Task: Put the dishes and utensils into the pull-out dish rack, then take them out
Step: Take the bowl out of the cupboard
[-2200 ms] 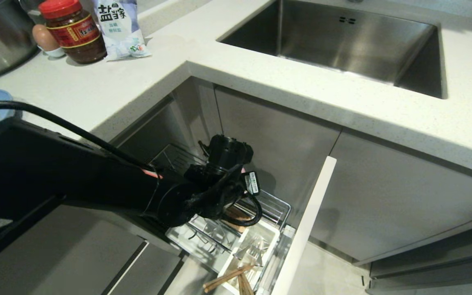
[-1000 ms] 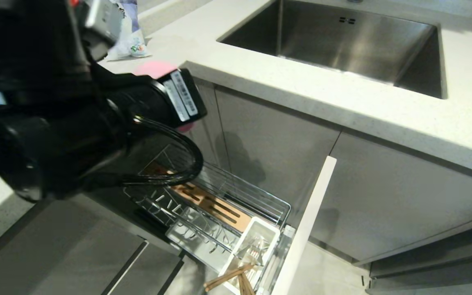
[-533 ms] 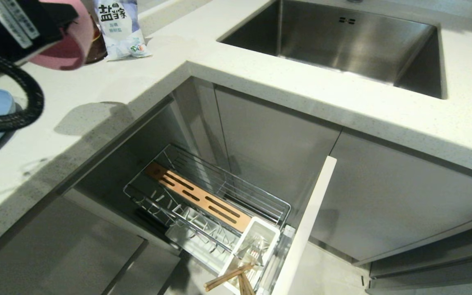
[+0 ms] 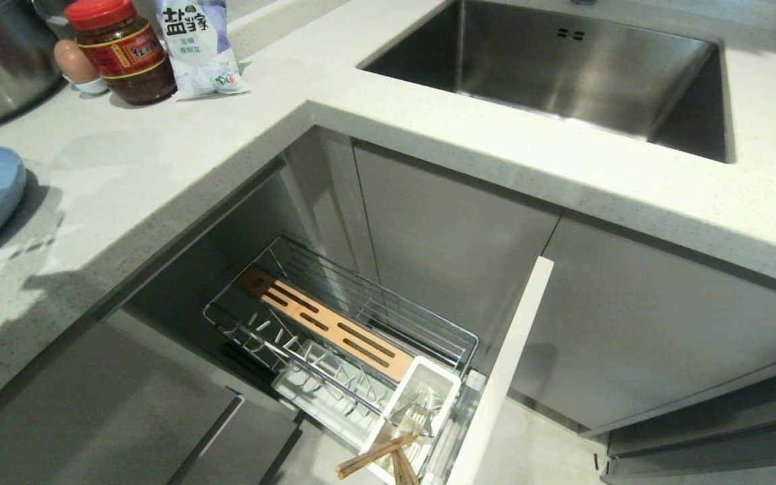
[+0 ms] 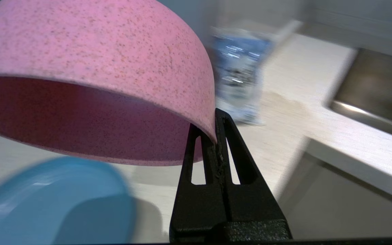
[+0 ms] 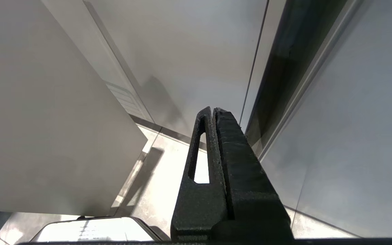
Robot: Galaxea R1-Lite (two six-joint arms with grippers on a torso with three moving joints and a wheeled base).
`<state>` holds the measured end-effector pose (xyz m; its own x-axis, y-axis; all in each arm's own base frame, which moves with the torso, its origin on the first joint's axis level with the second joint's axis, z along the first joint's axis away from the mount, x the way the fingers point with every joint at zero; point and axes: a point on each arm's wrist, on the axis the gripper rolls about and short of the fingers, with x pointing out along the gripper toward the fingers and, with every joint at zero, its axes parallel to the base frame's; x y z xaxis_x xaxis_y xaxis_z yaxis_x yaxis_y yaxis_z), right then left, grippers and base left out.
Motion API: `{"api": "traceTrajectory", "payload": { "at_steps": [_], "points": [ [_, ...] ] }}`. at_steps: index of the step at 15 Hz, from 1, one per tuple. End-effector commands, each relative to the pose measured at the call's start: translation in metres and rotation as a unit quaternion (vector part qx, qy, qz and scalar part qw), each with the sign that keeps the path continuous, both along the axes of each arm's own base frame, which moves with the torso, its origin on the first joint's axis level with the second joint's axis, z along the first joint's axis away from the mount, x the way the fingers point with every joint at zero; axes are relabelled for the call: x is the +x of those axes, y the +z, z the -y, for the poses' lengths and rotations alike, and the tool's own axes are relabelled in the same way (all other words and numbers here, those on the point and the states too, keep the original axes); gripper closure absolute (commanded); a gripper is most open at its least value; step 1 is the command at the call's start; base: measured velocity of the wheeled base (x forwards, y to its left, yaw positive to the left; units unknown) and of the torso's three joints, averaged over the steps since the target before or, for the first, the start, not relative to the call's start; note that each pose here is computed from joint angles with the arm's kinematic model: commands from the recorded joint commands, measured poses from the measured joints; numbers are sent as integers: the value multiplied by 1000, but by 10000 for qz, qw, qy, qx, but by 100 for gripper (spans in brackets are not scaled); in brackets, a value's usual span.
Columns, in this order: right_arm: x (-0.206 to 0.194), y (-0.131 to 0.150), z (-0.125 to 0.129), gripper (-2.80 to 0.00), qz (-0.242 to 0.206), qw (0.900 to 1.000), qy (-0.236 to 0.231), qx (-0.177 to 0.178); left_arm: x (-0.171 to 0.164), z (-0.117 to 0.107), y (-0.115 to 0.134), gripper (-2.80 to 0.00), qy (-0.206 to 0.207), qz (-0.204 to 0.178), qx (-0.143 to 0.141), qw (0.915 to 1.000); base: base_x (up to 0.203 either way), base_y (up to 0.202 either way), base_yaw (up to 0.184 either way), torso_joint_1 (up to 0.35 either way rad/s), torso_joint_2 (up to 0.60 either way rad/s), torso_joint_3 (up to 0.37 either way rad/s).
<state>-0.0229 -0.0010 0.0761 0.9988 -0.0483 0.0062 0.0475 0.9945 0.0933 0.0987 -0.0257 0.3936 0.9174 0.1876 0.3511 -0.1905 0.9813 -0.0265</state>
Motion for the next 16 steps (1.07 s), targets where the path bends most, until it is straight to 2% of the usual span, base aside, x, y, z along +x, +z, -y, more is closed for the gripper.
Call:
{"api": "traceTrajectory", "payload": {
  "at_steps": [1,3,4,9,12,14,16],
  "points": [
    [0,0,0,0,23,10000,-4,2,-12,-25,1,0,933,6,145,9955,0,0,0,0,0,0],
    [0,0,0,0,23,10000,11,2,-19,-38,-5,0,1367,-364,333,9894,0,0,0,0,0,0],
    [0,0,0,0,23,10000,10,2,-21,-43,-8,0,1531,-544,330,9862,0,0,0,0,0,0],
    [0,0,0,0,23,10000,6,2,-14,-54,-9,0,1790,-1830,-117,9666,0,0,0,0,0,0],
    [0,0,0,0,23,10000,0,2,-1,-58,-2,0,1796,-2638,-626,9457,0,0,0,0,0,0],
    [0,0,0,0,23,10000,1,2,11,-62,-3,0,1789,-3173,-913,9268,0,0,0,0,0,0],
    [0,0,0,0,23,10000,8,2,16,-63,-3,0,1777,-3591,-1043,9103,0,0,0,0,0,0]
  ]
}}
